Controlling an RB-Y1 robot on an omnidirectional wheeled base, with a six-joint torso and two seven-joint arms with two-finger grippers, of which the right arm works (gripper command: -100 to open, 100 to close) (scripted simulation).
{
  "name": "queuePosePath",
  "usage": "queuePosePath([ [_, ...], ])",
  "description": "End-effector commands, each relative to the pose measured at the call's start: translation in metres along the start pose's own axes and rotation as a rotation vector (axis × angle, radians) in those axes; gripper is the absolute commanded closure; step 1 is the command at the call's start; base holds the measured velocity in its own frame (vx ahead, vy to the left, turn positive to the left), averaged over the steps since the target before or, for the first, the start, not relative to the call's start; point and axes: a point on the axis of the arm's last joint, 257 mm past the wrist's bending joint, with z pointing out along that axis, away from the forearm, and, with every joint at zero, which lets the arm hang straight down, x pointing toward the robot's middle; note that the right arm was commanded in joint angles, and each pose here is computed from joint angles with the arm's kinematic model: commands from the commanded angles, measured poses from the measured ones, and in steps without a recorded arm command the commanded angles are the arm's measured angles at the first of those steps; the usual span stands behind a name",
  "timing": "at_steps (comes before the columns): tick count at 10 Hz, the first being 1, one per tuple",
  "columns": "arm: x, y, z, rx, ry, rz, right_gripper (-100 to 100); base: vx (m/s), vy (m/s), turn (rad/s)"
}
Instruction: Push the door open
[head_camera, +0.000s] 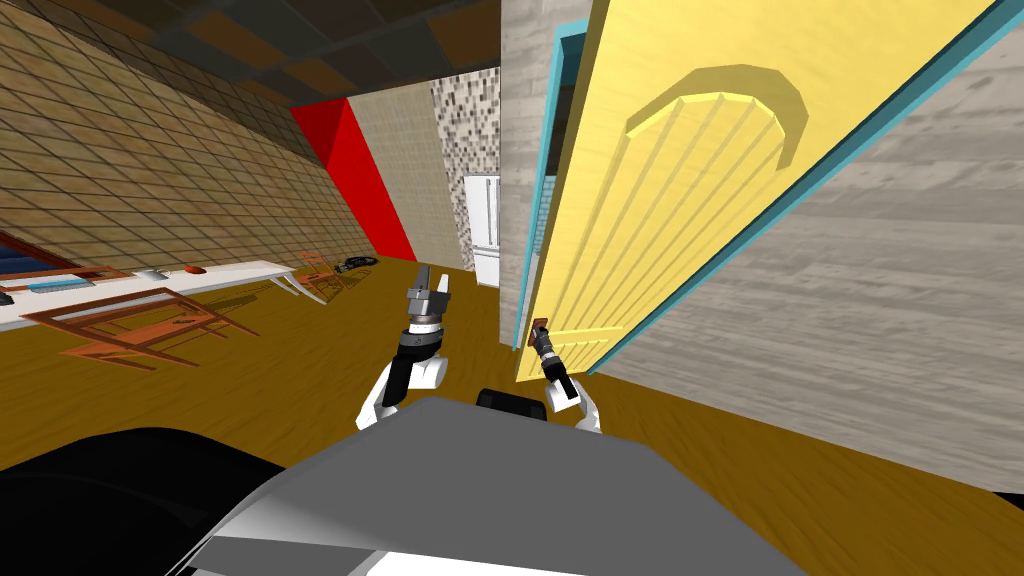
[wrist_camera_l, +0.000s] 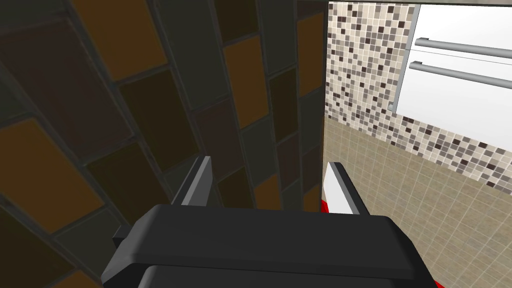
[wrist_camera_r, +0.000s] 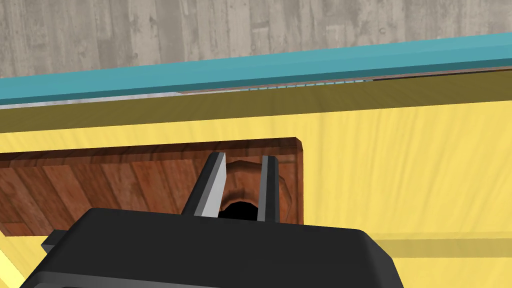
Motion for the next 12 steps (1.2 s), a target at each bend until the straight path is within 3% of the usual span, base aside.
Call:
queuePosePath([
  [1,-0.007,-0.011,-0.0047,0.028,-0.011,0.022,100,-0.028,-0.086,0.006],
  [12,0.052,-0.018,0.0001,0.058,0.096,0.258,100,-0.033,-0.078,-0.026],
])
